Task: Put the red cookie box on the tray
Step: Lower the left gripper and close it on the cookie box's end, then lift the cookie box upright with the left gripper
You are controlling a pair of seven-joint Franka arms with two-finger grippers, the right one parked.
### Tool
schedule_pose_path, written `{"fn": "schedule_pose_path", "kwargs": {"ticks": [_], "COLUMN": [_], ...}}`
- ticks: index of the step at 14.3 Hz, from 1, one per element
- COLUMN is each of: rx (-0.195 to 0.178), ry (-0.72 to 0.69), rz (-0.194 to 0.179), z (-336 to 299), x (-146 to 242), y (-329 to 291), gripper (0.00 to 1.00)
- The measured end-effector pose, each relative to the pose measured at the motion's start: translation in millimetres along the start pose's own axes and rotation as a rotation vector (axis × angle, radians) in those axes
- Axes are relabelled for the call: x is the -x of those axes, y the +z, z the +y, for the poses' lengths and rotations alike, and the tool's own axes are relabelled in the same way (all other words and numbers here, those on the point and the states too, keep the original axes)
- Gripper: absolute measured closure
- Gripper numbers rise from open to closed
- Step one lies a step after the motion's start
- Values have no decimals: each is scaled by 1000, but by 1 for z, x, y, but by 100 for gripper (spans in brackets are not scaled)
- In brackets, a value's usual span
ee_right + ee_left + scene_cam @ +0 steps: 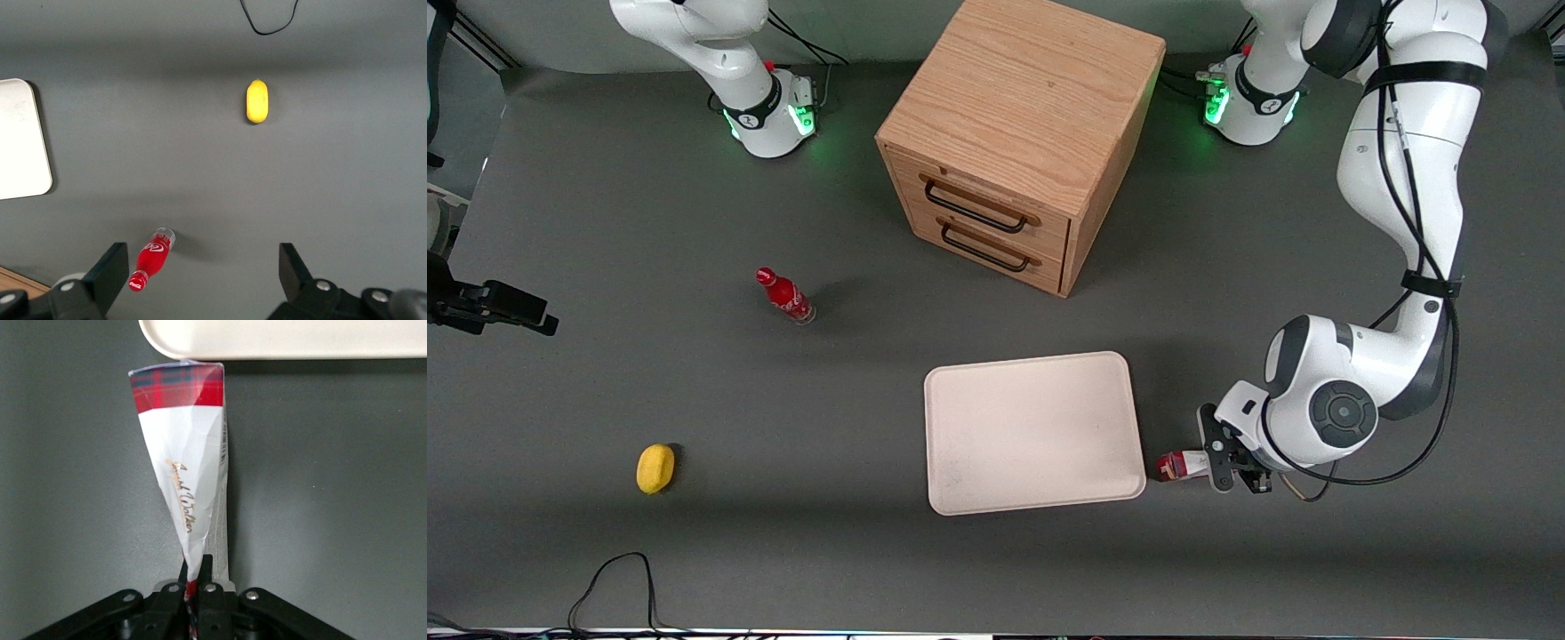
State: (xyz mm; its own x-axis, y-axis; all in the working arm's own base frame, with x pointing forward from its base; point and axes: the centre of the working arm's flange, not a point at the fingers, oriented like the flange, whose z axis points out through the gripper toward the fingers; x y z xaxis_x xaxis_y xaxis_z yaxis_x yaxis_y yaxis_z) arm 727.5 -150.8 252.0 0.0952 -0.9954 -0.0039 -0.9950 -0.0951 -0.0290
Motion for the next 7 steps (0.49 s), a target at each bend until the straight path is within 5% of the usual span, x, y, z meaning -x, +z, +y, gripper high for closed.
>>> {"fn": "schedule_pose_path", "kwargs": {"ticks": [5,7], "rx": [79,72], "ry": [-71,-102], "rz": [-71,-97], "z": [15,29], "x": [4,10], "y": [-90,-163], "gripper": [97,97]}}
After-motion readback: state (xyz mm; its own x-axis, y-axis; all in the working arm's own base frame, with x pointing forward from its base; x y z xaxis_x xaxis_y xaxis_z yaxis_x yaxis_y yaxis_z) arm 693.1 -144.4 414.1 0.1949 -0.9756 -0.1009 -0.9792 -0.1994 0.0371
